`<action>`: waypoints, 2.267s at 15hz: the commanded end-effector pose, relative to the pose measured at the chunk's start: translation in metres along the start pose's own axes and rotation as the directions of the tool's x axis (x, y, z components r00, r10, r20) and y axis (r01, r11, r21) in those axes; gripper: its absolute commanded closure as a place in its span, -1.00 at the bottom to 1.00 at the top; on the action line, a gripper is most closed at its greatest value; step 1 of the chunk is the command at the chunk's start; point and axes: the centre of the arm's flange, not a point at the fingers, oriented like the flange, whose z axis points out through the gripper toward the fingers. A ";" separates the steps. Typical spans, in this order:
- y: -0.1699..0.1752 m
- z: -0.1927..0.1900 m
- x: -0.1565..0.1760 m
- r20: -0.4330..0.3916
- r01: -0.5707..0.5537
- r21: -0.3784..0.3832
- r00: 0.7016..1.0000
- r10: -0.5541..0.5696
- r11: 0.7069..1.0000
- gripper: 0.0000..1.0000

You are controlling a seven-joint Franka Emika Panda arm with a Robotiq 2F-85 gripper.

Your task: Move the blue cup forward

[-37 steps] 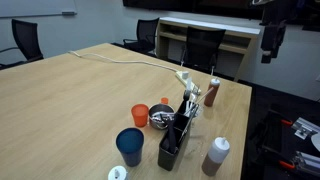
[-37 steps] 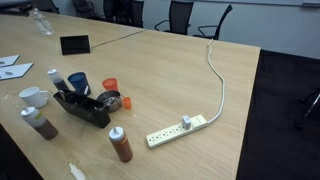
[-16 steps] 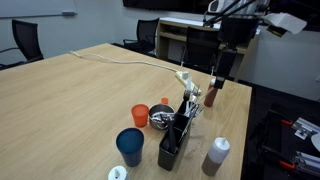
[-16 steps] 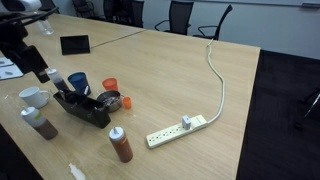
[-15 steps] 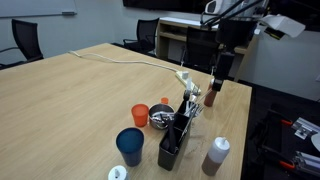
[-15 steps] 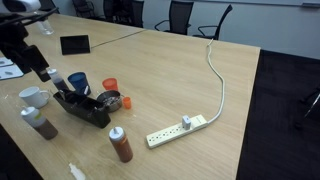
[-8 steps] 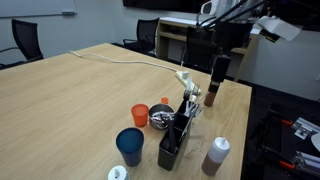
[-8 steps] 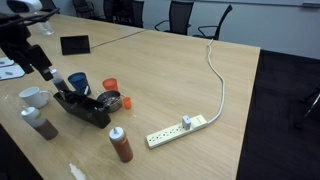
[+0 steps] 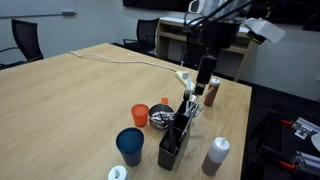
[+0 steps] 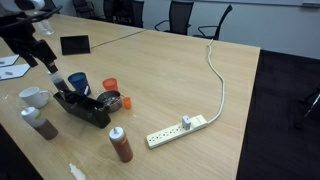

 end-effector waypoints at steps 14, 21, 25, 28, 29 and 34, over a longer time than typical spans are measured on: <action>-0.077 0.133 0.167 -0.061 0.261 -0.008 0.963 -0.261 0.965 -1.00; -0.083 0.182 0.183 -0.064 0.286 0.003 0.956 -0.286 0.958 -1.00; -0.076 0.200 0.179 -0.029 0.290 0.014 0.957 -0.290 0.957 -1.00; -0.075 0.205 0.177 -0.028 0.292 0.023 0.956 -0.291 0.956 -0.47; -0.075 0.206 0.177 -0.028 0.293 0.025 0.956 -0.292 0.956 -0.32; -0.075 0.202 0.178 -0.026 0.280 0.035 0.960 -0.280 0.959 0.37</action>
